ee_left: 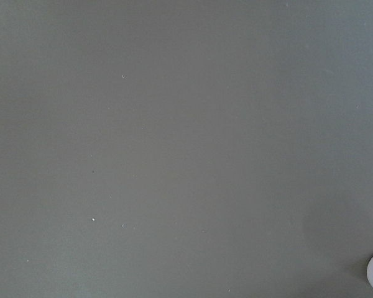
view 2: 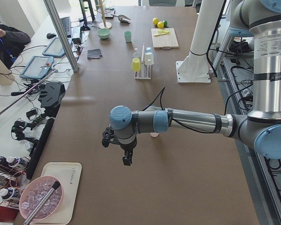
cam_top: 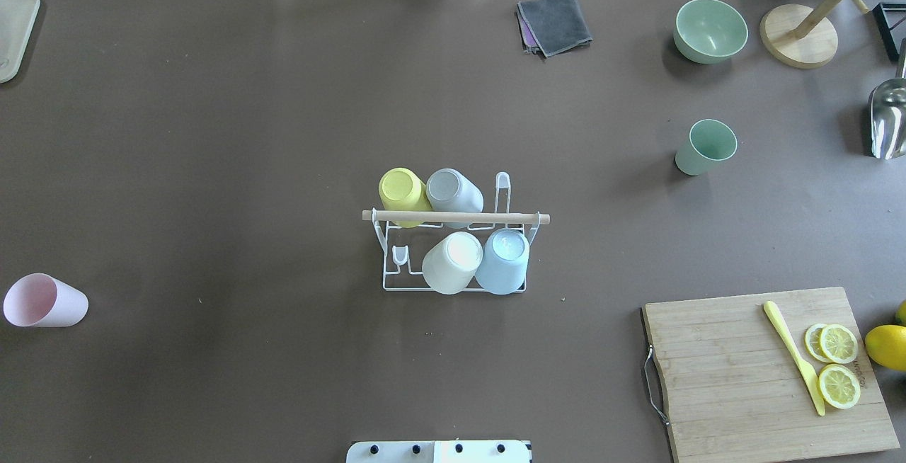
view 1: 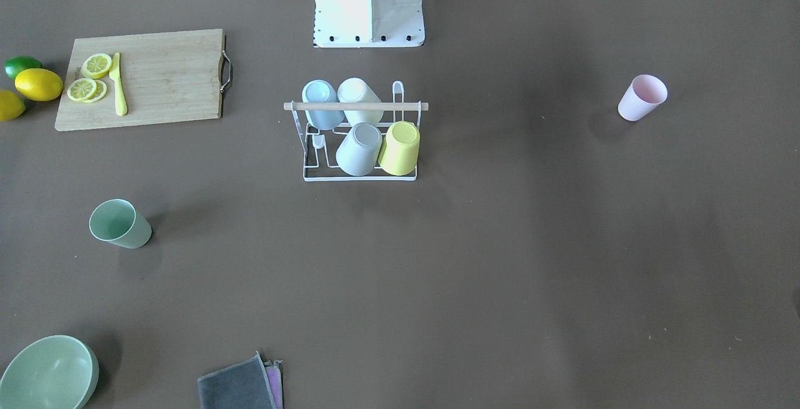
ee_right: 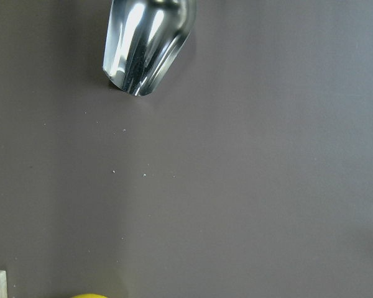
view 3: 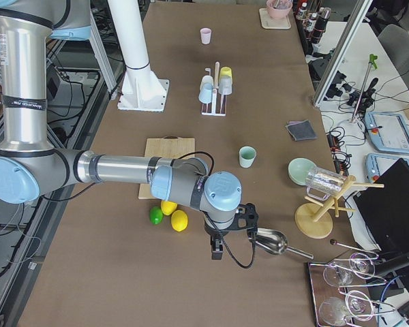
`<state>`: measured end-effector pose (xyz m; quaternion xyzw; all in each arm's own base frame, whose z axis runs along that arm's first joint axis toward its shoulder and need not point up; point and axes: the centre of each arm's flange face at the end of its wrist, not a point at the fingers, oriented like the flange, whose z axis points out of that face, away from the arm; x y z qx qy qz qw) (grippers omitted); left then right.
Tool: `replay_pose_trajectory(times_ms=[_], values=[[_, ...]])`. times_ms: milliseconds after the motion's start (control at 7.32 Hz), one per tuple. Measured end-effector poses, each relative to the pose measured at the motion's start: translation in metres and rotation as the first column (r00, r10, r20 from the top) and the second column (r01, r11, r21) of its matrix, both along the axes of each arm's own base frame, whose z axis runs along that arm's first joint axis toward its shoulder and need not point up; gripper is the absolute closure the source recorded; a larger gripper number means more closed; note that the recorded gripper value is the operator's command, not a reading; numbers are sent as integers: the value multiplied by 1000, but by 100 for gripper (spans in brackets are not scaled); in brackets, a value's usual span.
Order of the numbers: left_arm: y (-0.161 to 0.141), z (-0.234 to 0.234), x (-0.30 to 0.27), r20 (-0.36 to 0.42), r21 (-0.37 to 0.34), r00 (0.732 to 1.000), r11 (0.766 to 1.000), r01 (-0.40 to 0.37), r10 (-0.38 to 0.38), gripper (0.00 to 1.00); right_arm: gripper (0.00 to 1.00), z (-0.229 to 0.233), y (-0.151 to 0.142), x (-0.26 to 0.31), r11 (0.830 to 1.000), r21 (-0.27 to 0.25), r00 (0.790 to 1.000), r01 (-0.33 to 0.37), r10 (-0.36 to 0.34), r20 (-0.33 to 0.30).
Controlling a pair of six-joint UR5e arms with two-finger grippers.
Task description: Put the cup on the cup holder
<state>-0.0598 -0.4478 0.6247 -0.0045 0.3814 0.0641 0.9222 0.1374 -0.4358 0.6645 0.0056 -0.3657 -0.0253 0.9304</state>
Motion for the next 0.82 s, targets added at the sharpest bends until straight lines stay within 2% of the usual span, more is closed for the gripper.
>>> replay_pose_trajectory(times_ms=[819], values=[[-12, -14, 0, -2, 121, 1000, 993, 1, -1, 2, 0, 0, -3, -5, 1000, 1, 1000, 19, -19, -16]])
